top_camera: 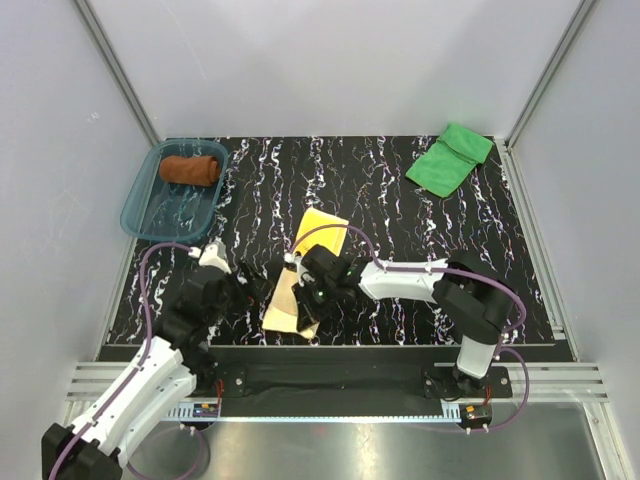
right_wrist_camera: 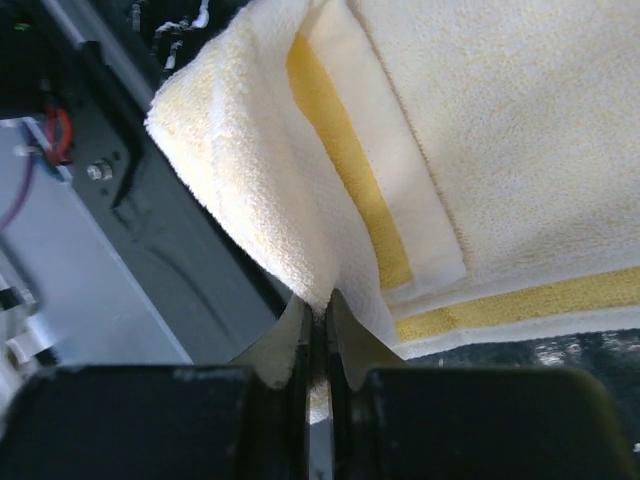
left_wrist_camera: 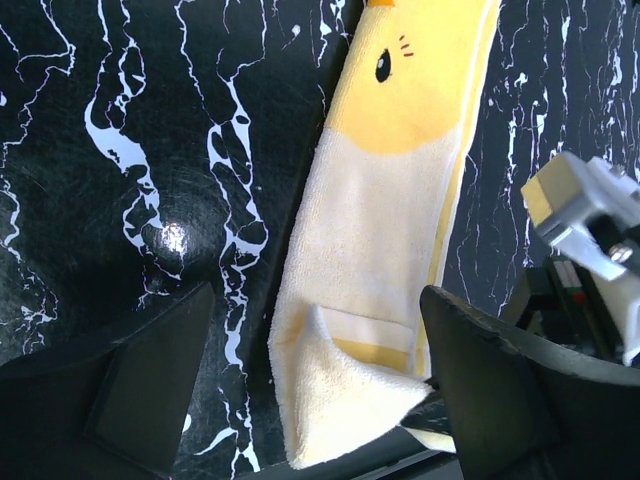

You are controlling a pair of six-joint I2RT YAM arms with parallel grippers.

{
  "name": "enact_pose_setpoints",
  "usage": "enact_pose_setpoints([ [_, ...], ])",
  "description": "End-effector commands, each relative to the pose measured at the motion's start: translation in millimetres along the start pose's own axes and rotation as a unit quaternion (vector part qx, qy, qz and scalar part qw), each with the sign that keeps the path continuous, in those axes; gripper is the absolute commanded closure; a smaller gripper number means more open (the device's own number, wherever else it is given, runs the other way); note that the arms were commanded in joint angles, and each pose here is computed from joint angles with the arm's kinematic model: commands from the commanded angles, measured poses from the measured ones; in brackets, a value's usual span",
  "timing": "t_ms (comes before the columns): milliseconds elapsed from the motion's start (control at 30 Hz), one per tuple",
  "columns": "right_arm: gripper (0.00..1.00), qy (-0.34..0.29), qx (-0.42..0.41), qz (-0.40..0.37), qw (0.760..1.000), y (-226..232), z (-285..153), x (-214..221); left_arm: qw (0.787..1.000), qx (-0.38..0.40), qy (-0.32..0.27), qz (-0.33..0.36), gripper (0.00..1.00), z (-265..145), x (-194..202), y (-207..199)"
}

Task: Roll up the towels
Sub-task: Roll the towel

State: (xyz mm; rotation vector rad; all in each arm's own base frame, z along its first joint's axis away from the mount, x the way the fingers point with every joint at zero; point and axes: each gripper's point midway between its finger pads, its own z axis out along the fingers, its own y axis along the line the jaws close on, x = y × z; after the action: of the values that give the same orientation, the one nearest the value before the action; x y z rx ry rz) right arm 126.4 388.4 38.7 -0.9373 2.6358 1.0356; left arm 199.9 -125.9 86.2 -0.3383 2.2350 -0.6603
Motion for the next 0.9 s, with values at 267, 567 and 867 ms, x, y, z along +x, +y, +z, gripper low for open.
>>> enact_pose_setpoints([
  [267,0.94,0.022,-0.120,0.149,0.981,0.2,-27.3,-34.2,0.988,0.149,-0.019,0.033,0.17,-12.4,-10.8,-54.1],
  [567,0.94,0.054,-0.211,0.216,0.952,-7.7,-15.1,-30.2,0.976,0.206,-0.040,0.055,0.16,-14.4,-8.3,-65.8],
  [867,0.94,0.043,-0.234,0.260,0.936,-21.8,-23.8,-41.7,0.946,0.311,-0.046,0.077,0.24,-33.0,-0.1,-95.8],
])
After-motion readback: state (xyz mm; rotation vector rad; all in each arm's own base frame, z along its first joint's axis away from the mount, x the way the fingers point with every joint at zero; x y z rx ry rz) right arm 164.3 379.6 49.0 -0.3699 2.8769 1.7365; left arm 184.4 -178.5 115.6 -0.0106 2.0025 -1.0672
